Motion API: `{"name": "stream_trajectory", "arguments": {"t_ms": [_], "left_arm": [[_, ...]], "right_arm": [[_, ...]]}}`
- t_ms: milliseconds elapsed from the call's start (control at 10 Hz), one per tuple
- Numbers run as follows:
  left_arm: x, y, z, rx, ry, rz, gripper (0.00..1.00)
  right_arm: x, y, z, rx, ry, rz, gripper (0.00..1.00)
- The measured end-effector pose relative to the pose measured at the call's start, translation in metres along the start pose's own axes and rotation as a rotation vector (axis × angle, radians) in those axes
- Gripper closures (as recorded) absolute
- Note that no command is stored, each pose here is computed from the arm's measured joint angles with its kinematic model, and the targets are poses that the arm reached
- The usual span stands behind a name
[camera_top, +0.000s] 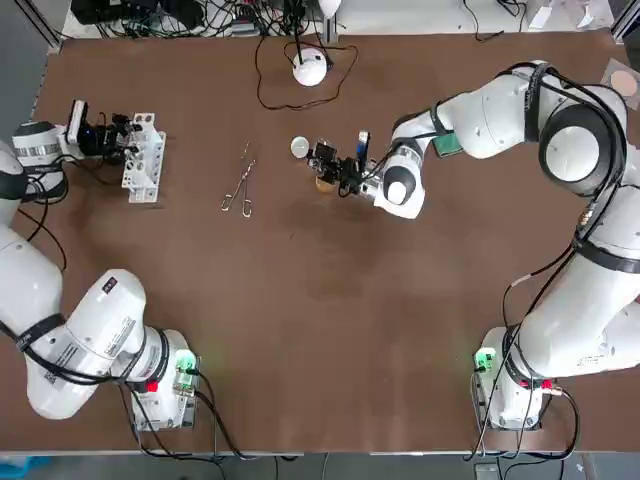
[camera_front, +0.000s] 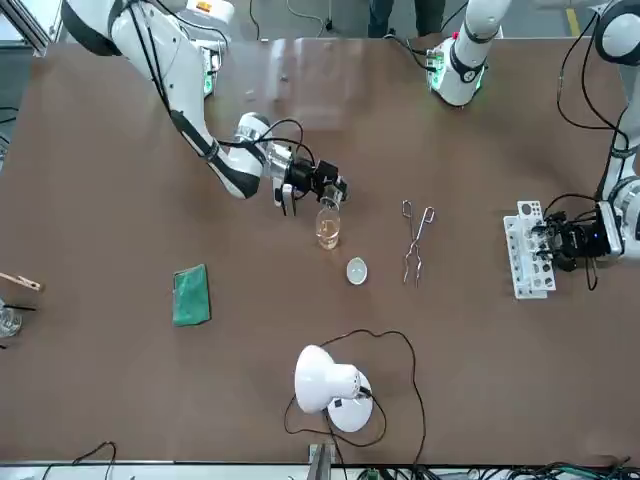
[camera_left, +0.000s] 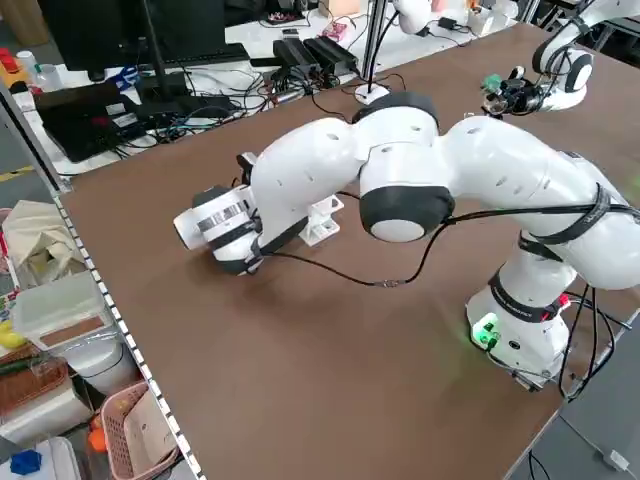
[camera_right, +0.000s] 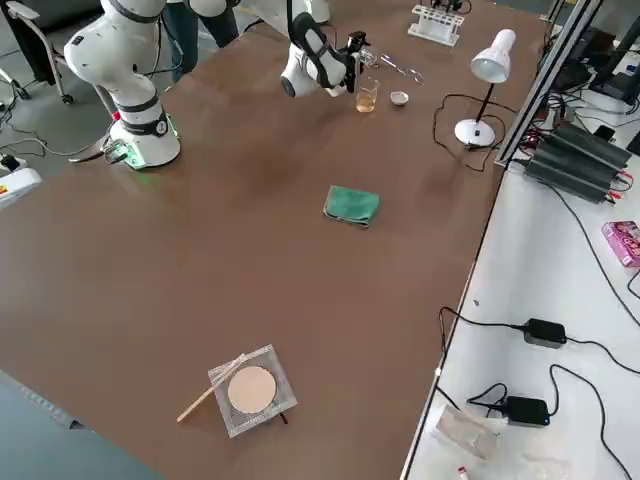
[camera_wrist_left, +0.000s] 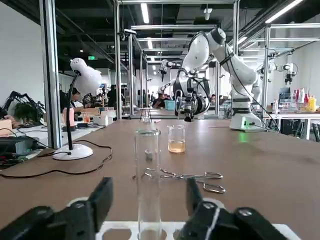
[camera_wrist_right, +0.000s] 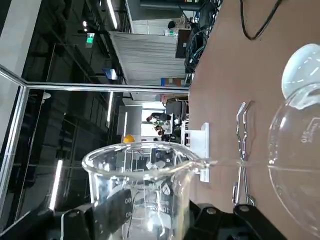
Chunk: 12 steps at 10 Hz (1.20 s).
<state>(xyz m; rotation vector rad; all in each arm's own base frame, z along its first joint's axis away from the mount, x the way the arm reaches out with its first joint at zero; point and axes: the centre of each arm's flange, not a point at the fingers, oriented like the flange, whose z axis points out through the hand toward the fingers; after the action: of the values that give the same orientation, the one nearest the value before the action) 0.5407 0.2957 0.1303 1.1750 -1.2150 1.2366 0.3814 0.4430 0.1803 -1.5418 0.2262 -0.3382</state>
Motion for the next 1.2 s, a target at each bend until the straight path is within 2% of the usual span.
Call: {"name": "stream_trajectory", "arguments": {"t_ms": [100,200,500,700,1000,1200], "left_arm": [[0.01,-0.003,-0.003,0.0,-0.015,0.011,0.07],[0.024,-0.006,-0.007,-0.001,-0.037,0.026,0.0],[0.074,-0.005,-0.028,-0.027,-0.15,0.06,0.0],[0.115,-0.001,-0.036,-0.07,-0.217,0.047,0.0],[0.166,-0.01,-0.028,-0.093,-0.289,0.011,0.0],[0.216,-0.021,-0.011,-0.106,-0.36,-0.025,0.0]], "right_arm": [[0.0,0.0,0.0,0.001,0.0,0.009,0.62],[0.0,-0.001,0.001,0.003,0.0,0.024,0.62],[0.0,-0.004,0.002,0.009,0.0,0.056,0.62],[0.004,-0.004,0.001,0.01,0.007,0.083,0.62],[0.007,-0.006,0.001,0.015,0.013,0.118,0.62],[0.008,-0.006,0.001,0.016,0.014,0.15,0.62]]}}
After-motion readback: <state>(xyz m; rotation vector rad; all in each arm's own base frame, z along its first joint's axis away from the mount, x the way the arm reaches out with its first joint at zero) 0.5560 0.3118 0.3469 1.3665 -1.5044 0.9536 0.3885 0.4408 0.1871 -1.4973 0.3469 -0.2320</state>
